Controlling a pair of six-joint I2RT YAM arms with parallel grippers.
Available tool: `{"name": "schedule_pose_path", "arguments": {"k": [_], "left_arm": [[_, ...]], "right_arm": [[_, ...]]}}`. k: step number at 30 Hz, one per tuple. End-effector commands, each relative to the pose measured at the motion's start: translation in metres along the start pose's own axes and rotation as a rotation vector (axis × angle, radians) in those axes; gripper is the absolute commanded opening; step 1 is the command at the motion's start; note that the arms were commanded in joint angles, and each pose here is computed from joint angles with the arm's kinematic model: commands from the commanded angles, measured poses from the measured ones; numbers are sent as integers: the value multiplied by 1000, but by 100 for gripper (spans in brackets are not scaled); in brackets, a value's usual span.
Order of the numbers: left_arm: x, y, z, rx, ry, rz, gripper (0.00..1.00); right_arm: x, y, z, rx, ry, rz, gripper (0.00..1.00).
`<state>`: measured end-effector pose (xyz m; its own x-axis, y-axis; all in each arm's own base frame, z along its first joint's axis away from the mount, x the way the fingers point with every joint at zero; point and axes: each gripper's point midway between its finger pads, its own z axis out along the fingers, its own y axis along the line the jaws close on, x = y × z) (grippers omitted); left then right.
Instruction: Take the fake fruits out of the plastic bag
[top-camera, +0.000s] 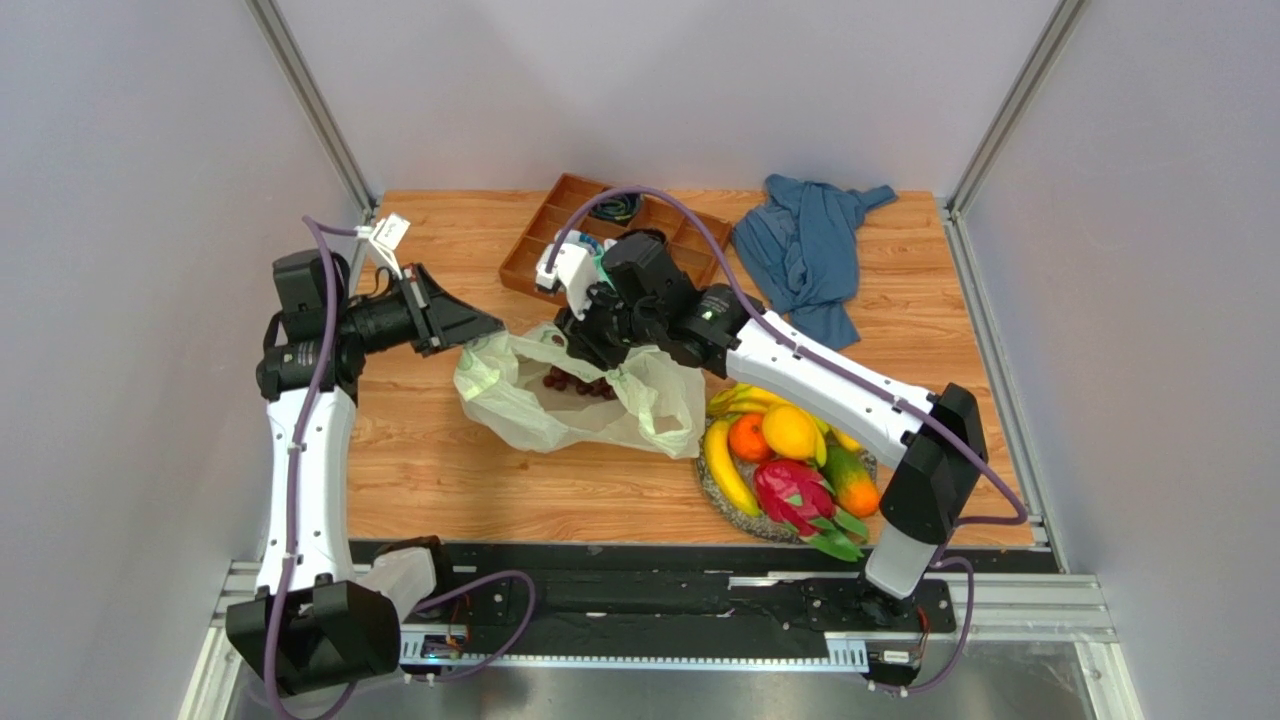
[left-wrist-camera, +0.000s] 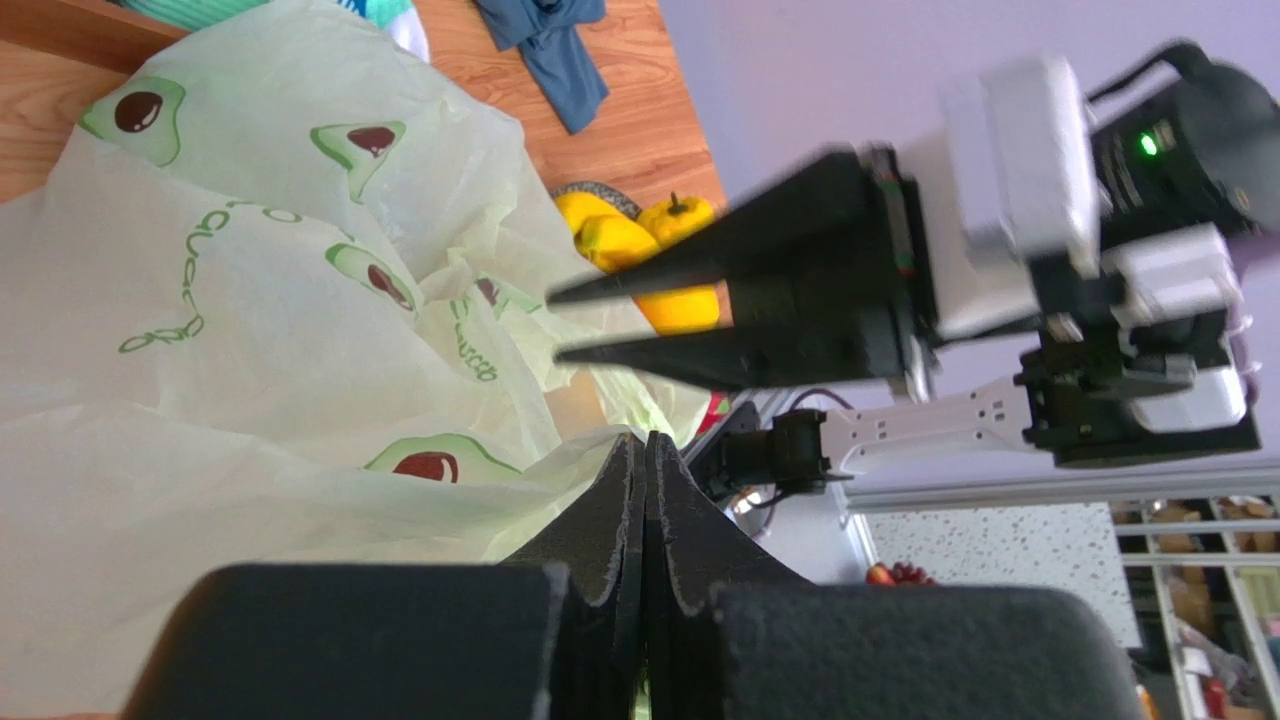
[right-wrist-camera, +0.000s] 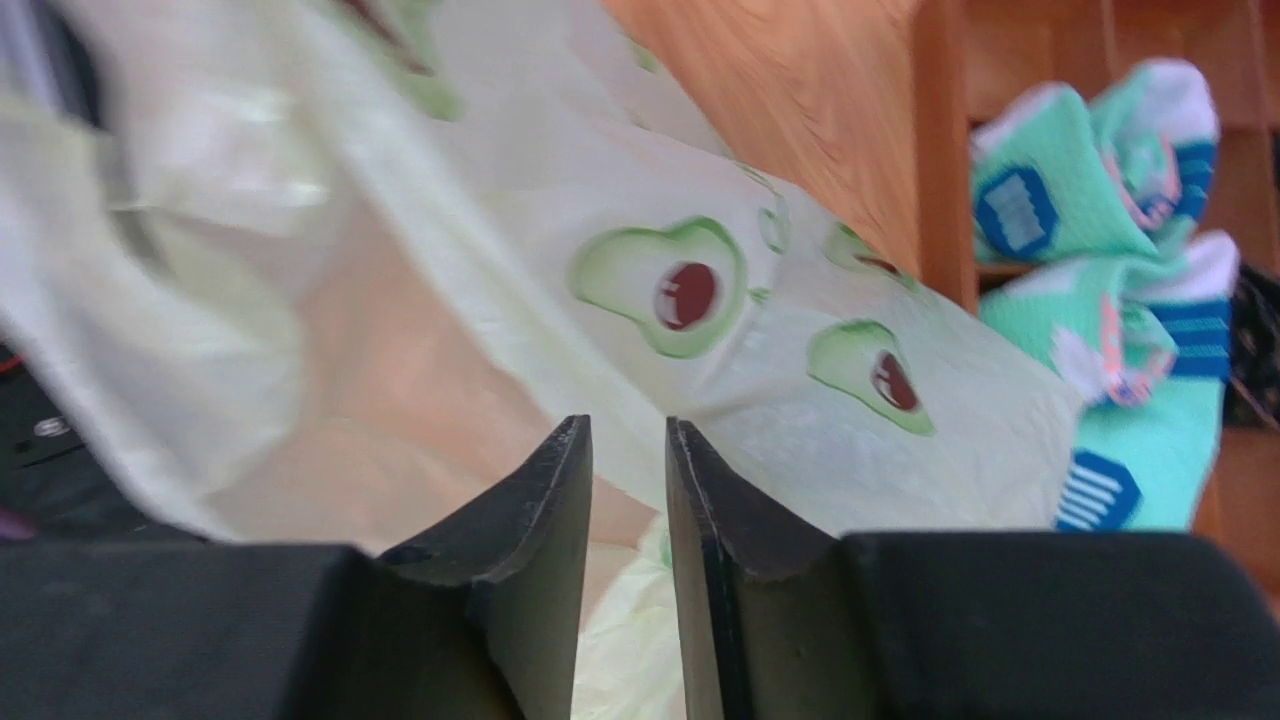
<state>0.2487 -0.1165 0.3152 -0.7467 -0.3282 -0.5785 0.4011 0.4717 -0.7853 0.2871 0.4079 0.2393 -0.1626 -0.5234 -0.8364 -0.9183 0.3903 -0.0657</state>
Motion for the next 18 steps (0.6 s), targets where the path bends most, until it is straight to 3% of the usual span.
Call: {"name": "schedule_pose_path", "arguments": {"k": [1, 8, 13, 18], "left_arm": [[-22, -12, 4, 44, -17, -9, 0], [-35, -15, 8, 62, -23, -43, 0], [-39, -24, 7, 99, -21, -50, 0], [-25, -46, -2, 166, 18, -17, 0]], "right_arm": [[-22, 58, -10, -236, -44, -21, 22], [2, 66, 18, -248, 46, -32, 10], [22, 69, 38, -225, 86, -83, 8], [40, 4, 79, 145, 139, 45, 0]]}}
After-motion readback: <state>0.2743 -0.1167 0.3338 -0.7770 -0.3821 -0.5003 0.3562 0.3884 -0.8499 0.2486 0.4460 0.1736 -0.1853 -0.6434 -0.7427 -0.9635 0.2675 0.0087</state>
